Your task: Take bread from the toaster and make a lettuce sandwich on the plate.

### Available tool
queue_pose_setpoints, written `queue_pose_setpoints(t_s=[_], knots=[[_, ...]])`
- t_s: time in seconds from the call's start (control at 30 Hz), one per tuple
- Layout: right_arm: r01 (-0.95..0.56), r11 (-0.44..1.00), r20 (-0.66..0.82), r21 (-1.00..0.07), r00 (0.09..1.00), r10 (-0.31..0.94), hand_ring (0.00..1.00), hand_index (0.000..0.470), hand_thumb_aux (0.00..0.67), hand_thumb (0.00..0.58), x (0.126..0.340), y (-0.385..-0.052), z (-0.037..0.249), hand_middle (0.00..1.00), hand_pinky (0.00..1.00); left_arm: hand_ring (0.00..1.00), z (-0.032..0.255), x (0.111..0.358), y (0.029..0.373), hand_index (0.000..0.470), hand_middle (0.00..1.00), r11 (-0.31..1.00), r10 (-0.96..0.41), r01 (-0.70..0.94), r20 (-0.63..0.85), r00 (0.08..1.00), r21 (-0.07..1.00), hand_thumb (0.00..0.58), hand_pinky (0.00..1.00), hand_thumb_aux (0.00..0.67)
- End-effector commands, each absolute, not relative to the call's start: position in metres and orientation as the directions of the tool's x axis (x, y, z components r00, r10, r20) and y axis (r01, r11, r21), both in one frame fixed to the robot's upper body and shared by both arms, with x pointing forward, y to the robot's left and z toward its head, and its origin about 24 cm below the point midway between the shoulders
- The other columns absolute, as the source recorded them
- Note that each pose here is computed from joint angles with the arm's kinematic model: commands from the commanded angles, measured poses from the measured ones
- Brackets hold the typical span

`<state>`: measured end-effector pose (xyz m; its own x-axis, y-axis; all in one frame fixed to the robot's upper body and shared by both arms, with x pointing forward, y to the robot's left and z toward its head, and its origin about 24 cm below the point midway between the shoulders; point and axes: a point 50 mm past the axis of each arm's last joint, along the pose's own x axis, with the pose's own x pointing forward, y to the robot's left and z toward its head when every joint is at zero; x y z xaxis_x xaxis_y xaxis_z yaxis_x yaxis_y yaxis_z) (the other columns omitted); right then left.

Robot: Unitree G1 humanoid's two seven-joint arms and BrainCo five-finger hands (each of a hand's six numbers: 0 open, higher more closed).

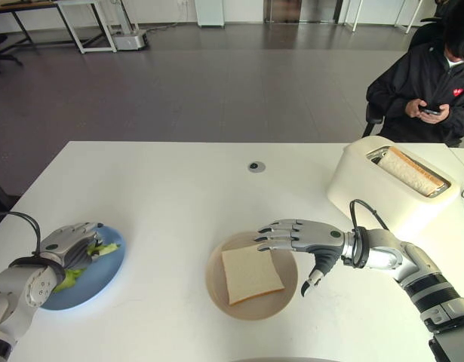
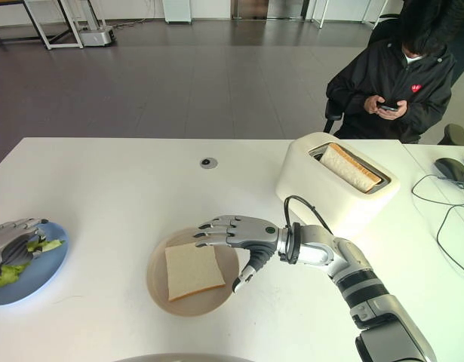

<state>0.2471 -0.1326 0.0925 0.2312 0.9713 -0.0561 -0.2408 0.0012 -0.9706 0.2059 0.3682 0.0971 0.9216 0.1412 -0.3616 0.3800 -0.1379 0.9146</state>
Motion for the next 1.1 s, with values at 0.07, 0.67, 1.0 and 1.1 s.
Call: queue_pose_setpoints(t_s=[0.07,0.67,1.0,1.1], knots=[[-0.216,0.028,-0.025,-0.976,0.237,0.971,0.0,0.0,0.0,0.0,0.25,-0.132,0.1,0.0,0.0,0.0,0.138,0.202,0.354,0.47,0.0,-0.226,0.109,0.257,-0.237,0.965,0.94,0.58,0.0,0.67],[-0.008,0.099,0.079,-0.995,0.539,0.838,0.0,0.0,0.0,0.0,0.291,-0.184,0.13,0.0,0.0,0.0,0.083,0.21,0.102,0.47,0.0,-0.11,-0.784,0.102,-0.149,0.603,0.989,0.58,0.0,0.67],[-0.006,0.076,0.061,-0.997,0.531,0.845,0.0,0.0,0.0,0.0,0.292,-0.182,0.127,0.0,0.0,0.0,0.09,0.186,0.102,0.47,0.0,-0.121,-0.799,0.16,-0.192,0.57,0.98,0.58,0.0,0.67],[-0.003,0.072,0.06,-0.997,0.528,0.847,0.0,0.0,0.0,0.0,0.292,-0.182,0.128,0.0,0.0,0.0,0.088,0.184,0.102,0.47,0.0,-0.126,-0.796,0.186,-0.211,0.568,0.974,0.58,0.0,0.67]])
